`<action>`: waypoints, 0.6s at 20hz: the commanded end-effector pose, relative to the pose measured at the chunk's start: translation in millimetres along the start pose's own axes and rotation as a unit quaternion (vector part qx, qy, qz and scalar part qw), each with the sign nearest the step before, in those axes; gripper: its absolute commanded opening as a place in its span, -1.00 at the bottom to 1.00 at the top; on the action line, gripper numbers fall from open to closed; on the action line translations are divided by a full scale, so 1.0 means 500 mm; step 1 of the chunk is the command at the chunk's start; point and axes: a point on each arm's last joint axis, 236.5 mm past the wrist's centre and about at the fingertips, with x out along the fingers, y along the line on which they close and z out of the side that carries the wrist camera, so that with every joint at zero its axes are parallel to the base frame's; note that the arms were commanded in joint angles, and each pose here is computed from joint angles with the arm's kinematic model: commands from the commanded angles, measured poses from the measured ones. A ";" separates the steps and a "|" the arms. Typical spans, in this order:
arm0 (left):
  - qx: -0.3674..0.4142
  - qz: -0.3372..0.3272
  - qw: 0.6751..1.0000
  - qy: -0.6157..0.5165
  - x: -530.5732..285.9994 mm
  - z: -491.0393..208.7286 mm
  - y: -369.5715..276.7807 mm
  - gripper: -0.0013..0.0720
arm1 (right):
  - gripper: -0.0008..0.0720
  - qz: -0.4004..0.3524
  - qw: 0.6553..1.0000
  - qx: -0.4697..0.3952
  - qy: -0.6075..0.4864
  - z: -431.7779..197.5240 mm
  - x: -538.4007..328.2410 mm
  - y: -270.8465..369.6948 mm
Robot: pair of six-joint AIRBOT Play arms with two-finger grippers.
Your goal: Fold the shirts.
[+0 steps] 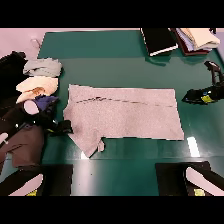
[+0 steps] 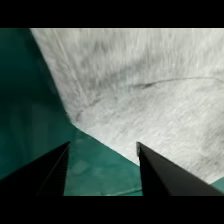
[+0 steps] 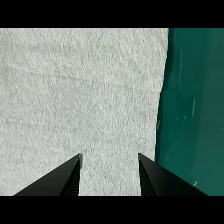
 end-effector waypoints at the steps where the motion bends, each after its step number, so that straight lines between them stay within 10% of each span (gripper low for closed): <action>1: -0.038 -0.065 0.997 -0.013 0.040 -0.023 -0.035 0.39 | 0.14 -0.003 1.000 -0.004 -0.021 -0.001 -0.022 0.007; 6: -0.048 -0.119 0.991 -0.037 0.040 -0.003 -0.079 0.27 | 0.14 -0.003 1.000 -0.008 -0.024 -0.009 -0.038 0.012; 8: -0.034 -0.119 0.992 -0.033 0.040 -0.008 -0.080 -0.83 | 0.14 -0.005 1.000 -0.002 0.001 -0.036 -0.038 0.001; 12: 0.000 -0.121 0.992 -0.022 0.028 -0.020 -0.088 -0.91 | 0.15 -0.017 0.991 0.084 0.099 -0.173 0.009 -0.088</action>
